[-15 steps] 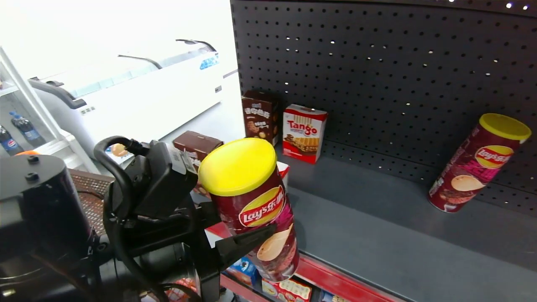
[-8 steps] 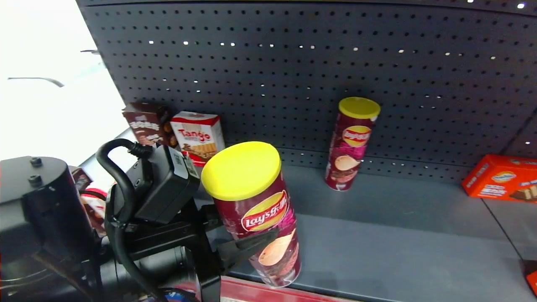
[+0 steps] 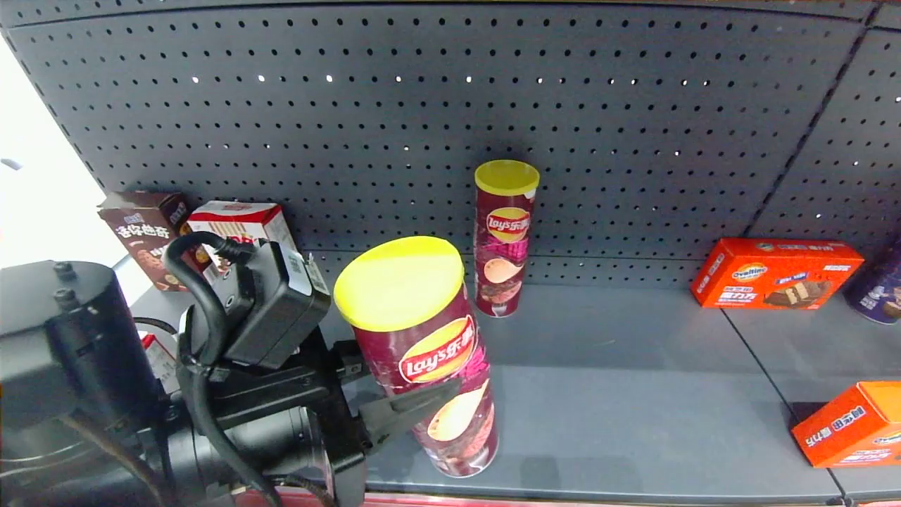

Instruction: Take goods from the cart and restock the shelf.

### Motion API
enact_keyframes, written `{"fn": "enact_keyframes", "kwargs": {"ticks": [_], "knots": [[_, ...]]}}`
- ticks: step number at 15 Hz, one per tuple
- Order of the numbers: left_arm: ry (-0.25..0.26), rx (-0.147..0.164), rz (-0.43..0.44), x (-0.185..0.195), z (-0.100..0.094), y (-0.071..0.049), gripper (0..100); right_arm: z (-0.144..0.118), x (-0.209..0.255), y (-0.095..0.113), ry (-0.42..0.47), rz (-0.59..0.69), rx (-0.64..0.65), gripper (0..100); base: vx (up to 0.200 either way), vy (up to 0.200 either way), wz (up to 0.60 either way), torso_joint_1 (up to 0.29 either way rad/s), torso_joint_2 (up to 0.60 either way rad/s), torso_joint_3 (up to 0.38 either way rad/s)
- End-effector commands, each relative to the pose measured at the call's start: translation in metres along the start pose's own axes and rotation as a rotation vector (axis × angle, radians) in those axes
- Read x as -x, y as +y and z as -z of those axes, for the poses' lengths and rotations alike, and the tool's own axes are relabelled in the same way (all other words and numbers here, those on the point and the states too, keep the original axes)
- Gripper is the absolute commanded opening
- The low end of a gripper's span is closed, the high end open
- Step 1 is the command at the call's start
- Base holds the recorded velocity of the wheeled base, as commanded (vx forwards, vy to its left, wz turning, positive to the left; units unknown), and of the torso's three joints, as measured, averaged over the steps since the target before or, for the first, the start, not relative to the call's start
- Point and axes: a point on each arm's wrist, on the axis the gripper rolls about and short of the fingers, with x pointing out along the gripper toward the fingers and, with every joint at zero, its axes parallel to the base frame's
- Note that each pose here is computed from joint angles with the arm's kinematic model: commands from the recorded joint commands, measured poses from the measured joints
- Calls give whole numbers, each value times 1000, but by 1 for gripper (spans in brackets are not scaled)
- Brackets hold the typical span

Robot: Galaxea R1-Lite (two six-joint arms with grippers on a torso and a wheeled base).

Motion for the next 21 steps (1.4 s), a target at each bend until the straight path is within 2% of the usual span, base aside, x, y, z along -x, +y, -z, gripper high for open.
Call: {"fn": "enact_keyframes", "kwargs": {"ticks": [1, 6, 9, 10, 11, 12, 13, 14, 17, 20, 21], "knots": [[0, 2, -10, 1, 0, 3, 0, 0, 0, 0, 1, 1, 0, 100, 0, 0, 0, 0, 0, 0], [-10, 3, -29, 7, 0, 7, 0, 0, 0, 0, 1, -1, 0, 100, 0, 0, 0, 0, 0, 0], [-11, 7, -77, 19, 2, 14, 0, 0, 0, 0, 3, 4, -2, 100, 0, 0, 0, 0, 0, 0], [-2, 10, -90, 21, 5, 16, 0, -8, 2, 0, -28, -19, 15, 100, 0, 0, 0, 0, 0, 0], [-11, 10, -101, 24, 3, 18, 0, -61, -1, 1, -40, -63, 22, 100, 0, 0, 0, 0, 0, 0], [-11, 10, -101, 24, 3, 18, 0, -87, -18, 1, 35, -98, 14, 100, 0, 0, 0, 0, 0, 0], [-8, 10, -102, 24, 5, 18, 0, -101, -26, 3, -12, -211, 35, 100, 0, 0, 0, 0, 0, 0], [-10, 11, -103, 23, 4, 18, 0, -104, -31, 3, -17, -257, 45, 100, 0, 0, 0, 0, 0, 0], [-2, 13, -103, 24, 6, 18, 0, -138, -64, 11, 34, -390, 47, 100, 0, 0, 0, 0, 0, 0], [-5, 14, -108, 25, 5, 19, 0, -139, -94, 26, 88, -528, 117, 100, 0, 0, 0, 0, 0, 0], [-5, 15, -110, 25, 5, 19, 0, -139, -104, 29, 103, -527, 124, 100, 0, 0, 0, 0, 0, 0]]}}
